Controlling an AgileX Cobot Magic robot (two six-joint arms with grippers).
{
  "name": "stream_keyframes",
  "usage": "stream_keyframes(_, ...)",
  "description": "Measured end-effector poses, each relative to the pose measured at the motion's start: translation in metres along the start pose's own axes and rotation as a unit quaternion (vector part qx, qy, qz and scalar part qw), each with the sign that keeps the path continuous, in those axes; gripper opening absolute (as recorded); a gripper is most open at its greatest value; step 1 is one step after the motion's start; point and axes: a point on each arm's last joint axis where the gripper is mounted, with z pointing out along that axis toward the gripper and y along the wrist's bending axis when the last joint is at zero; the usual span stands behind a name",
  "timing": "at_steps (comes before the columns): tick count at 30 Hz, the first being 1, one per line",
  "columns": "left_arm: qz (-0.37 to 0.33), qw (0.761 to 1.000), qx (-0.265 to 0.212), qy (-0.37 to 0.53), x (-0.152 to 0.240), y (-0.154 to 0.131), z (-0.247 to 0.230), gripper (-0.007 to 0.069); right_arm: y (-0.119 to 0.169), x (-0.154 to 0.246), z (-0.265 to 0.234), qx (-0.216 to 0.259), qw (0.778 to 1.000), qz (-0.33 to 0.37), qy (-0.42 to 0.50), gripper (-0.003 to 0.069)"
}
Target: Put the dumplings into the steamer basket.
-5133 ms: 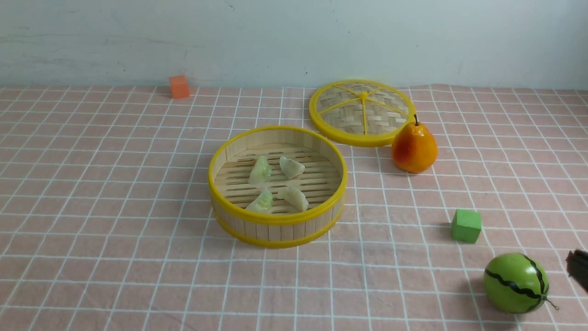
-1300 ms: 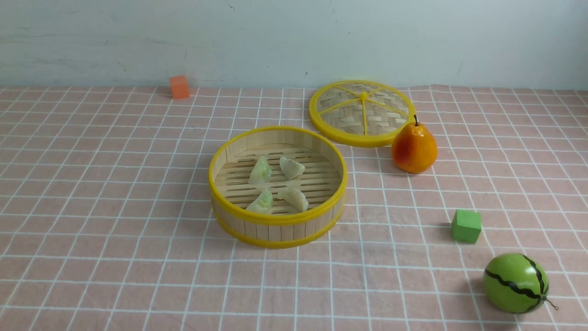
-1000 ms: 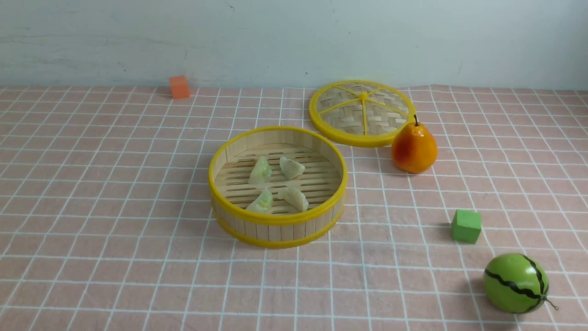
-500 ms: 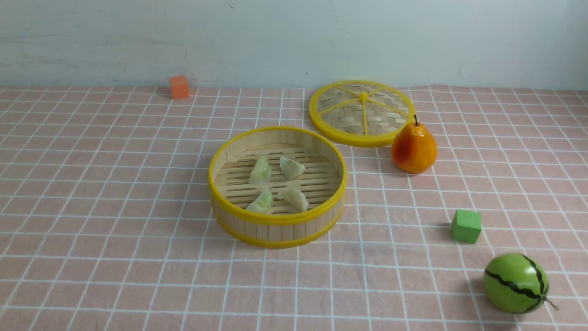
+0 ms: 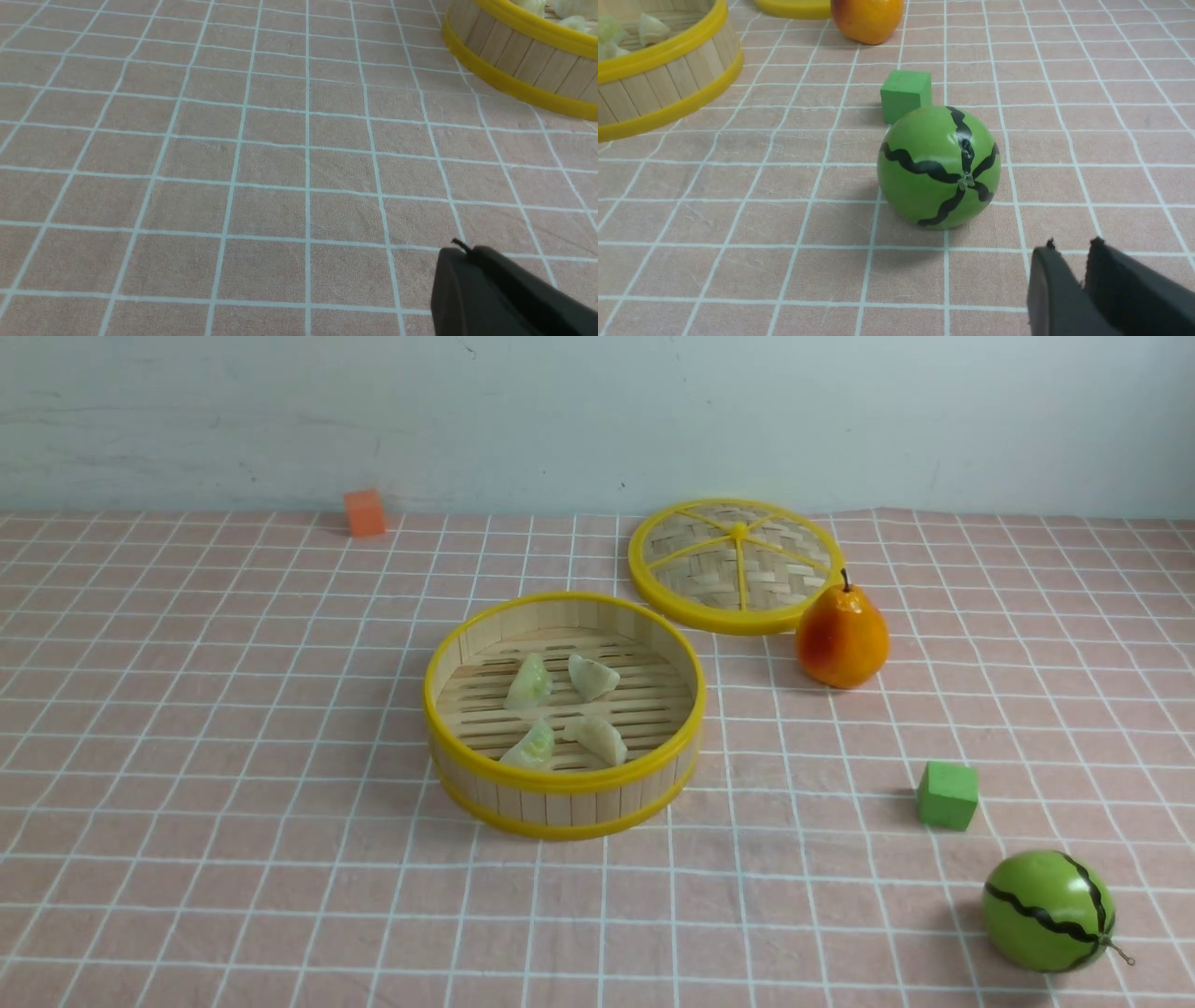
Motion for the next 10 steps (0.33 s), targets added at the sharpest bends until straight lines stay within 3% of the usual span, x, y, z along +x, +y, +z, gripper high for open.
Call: stream_keyframes(10,0.0,1.0,0.0,0.0,0.0,0.0,0.0,-0.0003,0.0,0.0,0.0,0.0,1.0,0.0,0.0,0.0134)
